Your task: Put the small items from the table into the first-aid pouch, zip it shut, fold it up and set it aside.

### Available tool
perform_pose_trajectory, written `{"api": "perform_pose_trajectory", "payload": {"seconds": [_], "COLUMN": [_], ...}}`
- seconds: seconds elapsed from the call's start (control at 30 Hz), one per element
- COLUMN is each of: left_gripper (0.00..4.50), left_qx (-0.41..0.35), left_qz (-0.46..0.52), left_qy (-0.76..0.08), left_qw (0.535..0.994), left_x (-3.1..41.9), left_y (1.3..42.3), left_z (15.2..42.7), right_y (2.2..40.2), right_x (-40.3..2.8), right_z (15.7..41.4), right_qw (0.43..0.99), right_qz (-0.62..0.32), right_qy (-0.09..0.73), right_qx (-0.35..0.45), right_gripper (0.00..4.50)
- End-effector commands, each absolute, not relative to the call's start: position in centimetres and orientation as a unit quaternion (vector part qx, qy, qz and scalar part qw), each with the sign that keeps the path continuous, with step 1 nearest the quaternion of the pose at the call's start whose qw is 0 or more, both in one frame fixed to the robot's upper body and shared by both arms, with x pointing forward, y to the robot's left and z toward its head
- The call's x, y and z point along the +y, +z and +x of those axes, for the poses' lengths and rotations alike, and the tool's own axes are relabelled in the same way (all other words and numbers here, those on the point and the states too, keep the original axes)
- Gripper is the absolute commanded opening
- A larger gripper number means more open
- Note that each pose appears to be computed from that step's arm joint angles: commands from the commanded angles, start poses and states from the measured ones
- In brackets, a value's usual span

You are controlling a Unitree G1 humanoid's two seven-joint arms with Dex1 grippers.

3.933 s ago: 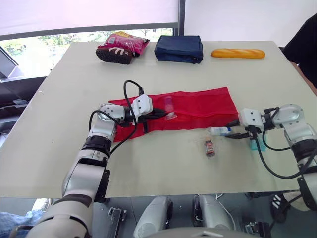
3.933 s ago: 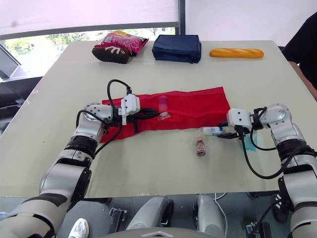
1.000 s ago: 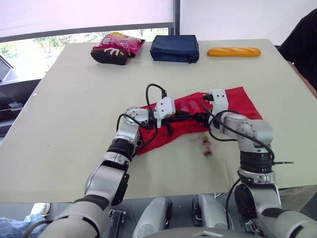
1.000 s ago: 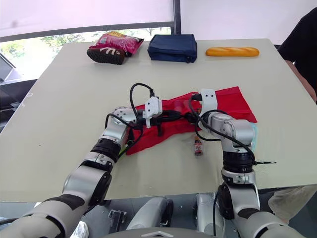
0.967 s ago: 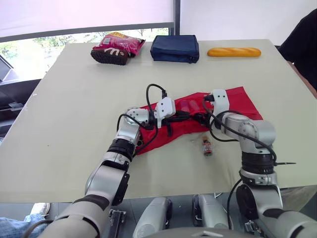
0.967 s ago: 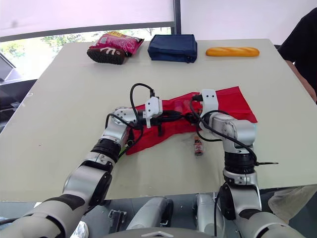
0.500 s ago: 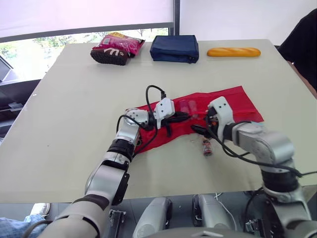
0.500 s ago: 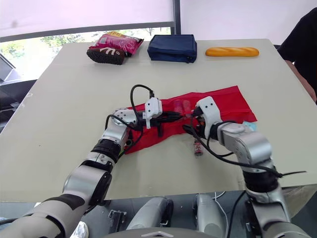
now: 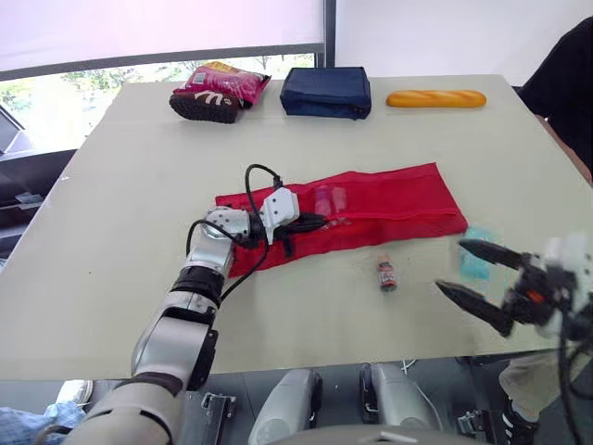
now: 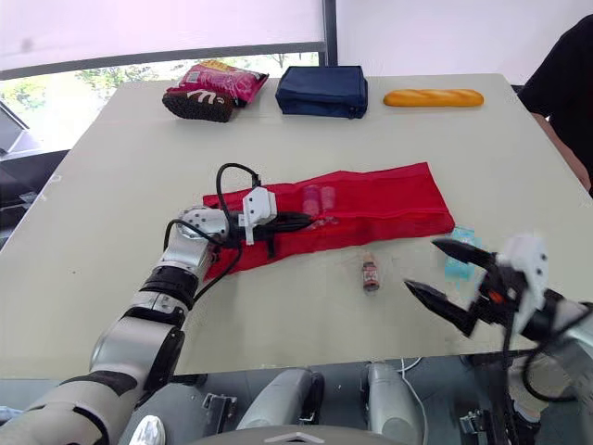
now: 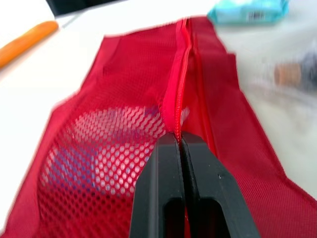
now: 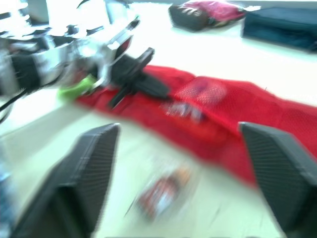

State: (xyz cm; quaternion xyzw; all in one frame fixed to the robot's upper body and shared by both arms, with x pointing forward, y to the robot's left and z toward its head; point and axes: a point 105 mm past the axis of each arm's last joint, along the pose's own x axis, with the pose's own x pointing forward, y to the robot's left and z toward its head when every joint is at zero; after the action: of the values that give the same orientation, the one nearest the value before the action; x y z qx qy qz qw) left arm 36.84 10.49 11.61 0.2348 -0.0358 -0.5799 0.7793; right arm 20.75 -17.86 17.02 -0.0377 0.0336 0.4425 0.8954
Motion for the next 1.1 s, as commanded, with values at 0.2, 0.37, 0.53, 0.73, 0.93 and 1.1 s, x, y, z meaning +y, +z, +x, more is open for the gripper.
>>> {"api": "perform_pose_trajectory", "payload": {"seconds": [0.2, 0.37, 0.53, 0.73, 0.93, 1.1], "left_gripper": [0.00, 0.00, 0.00, 0.00, 0.00, 0.00], "left_qx": [-0.047, -0.044, -0.043, -0.044, -0.048, -0.050], "left_qz": [0.244, 0.245, 0.246, 0.247, 0.246, 0.245], "left_qy": [-0.567, -0.567, -0.569, -0.573, -0.572, -0.574], "left_qw": [0.786, 0.785, 0.784, 0.780, 0.781, 0.780], "left_x": [12.3, 12.4, 12.4, 11.9, 11.6, 11.4], "left_y": [12.3, 12.2, 12.2, 12.2, 12.3, 12.3], "left_z": [36.7, 36.7, 36.7, 36.7, 36.8, 36.8], "right_y": [20.0, 20.4, 20.4, 17.5, 15.3, 13.5], "right_x": [-25.4, -26.3, -26.6, -24.4, -18.4, -15.1], "right_z": [16.8, 16.4, 16.1, 17.0, 18.9, 21.2], "right_qw": [0.880, 0.873, 0.870, 0.874, 0.892, 0.913], "right_qz": [-0.153, -0.177, -0.187, -0.187, -0.144, -0.128], "right_qy": [0.450, 0.453, 0.455, 0.442, 0.422, 0.379], "right_qx": [0.030, 0.037, 0.048, 0.075, 0.068, 0.082], "right_gripper": [4.39, 4.39, 4.39, 4.39, 4.39, 4.39]}}
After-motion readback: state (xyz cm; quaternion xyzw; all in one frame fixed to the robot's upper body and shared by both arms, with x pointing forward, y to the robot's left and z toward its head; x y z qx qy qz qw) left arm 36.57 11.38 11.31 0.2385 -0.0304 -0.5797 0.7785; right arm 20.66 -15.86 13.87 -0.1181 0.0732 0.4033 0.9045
